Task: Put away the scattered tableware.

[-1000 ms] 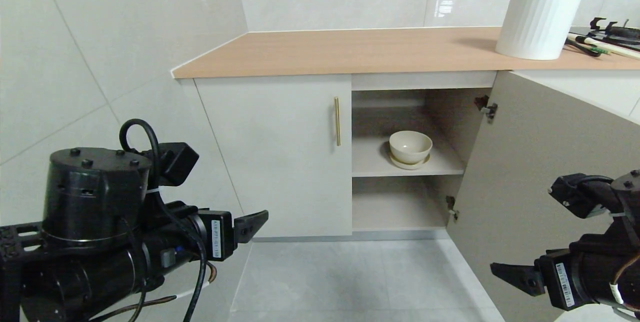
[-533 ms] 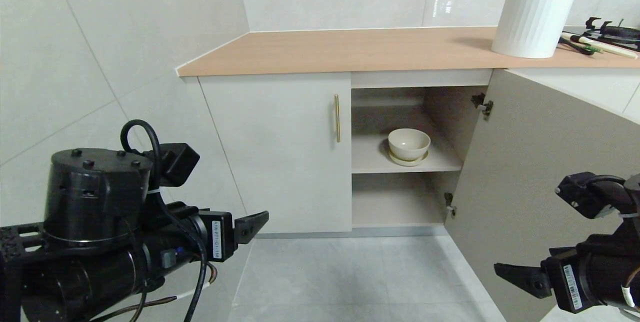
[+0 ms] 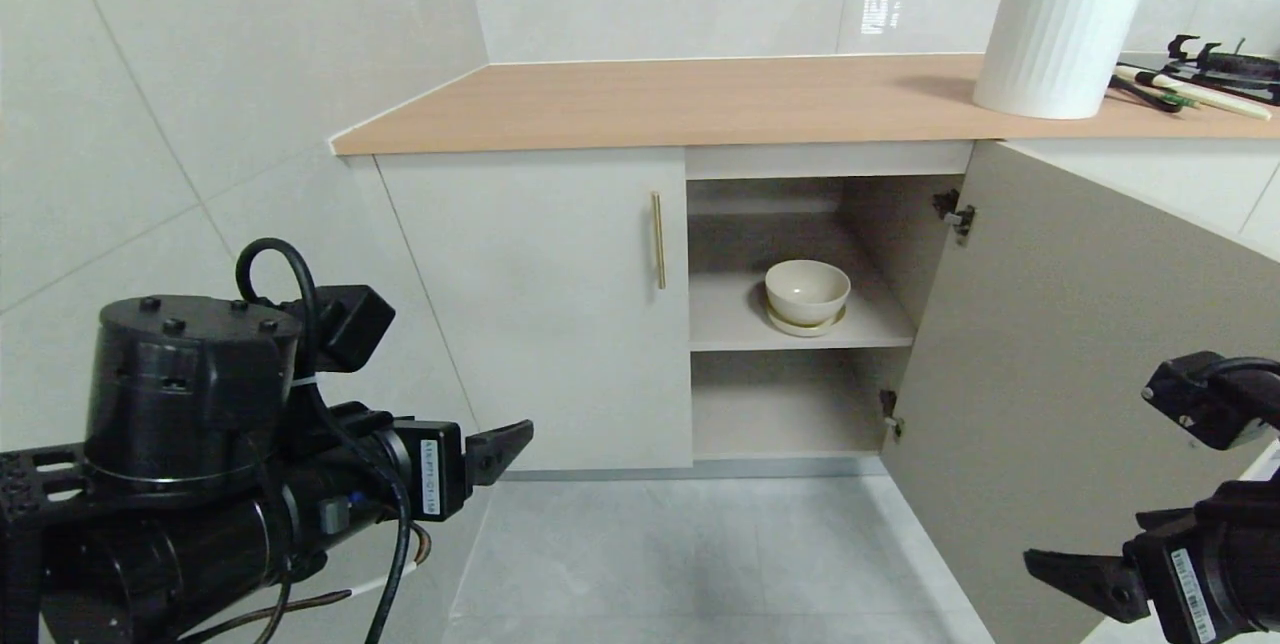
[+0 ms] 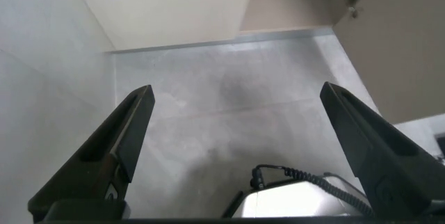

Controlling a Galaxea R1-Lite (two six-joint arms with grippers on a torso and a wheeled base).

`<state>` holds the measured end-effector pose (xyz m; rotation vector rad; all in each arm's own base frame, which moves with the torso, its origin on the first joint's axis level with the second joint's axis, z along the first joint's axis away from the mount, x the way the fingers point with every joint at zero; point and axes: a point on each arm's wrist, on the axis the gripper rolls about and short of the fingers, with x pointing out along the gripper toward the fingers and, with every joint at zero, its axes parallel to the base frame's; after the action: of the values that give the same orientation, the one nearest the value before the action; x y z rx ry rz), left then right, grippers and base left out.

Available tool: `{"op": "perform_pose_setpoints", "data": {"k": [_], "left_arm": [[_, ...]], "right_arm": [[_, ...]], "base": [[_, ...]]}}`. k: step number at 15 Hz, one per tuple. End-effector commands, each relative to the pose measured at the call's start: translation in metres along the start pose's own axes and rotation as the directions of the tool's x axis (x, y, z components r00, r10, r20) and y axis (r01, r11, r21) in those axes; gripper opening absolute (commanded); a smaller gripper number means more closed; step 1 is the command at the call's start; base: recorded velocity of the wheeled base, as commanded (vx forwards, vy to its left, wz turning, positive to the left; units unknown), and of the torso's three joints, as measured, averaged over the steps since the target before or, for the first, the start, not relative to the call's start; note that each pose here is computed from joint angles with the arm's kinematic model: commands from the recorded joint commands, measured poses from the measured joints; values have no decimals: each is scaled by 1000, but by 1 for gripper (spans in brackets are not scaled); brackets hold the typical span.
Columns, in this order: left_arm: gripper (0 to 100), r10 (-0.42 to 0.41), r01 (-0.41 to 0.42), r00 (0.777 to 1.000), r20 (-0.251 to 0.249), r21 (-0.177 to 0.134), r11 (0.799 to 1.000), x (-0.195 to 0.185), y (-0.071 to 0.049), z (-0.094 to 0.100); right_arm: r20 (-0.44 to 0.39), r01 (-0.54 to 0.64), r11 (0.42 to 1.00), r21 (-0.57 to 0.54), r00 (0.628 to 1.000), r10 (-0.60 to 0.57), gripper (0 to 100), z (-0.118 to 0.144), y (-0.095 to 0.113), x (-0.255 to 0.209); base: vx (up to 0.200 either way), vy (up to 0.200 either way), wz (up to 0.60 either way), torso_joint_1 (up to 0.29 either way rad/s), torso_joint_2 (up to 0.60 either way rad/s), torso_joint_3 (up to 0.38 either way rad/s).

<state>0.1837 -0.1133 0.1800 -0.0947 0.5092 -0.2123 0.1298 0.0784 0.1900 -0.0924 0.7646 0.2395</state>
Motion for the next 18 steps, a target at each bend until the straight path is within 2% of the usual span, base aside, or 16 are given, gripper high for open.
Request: {"op": "perform_pose_setpoints", "data": {"k": [1,6,10,12,15,18], "left_arm": [[100,1,-1,1000,-1,0,1000,0,0,0],[100,0,0,1000,1,-1,1000,-2,1,-1],[100,-1,1,1000,3,-2,1000,-2,1,-1],[100,-1,1,1000,0,-1,1000,-2,1,-1],[100,-2,2,1000,2,-2,1000,-2,1,-1],[100,-3,3,1000,4,-2,1000,-2,1,0]], "right_arm": [[16,-1,1000,5,1000,1,100,2,-1,-5],[-119,41,999,-16,992,-42,100,0,-11,-33],[-143,89,996,17,986,-86,100,2,-19,-38],[-150,127,992,-2,981,-126,100,1,-29,-47],[-128,249,968,42,962,-242,100,7,-51,-55],[-136,340,935,106,936,-325,100,16,-70,-45]], "base": [[0,-200,0,7,2,2],[0,-200,0,2,2,1],[0,-200,0,5,1,1],[0,0,0,0,0,0],[0,0,0,0,0,0],[0,0,0,0,0,0]]}}
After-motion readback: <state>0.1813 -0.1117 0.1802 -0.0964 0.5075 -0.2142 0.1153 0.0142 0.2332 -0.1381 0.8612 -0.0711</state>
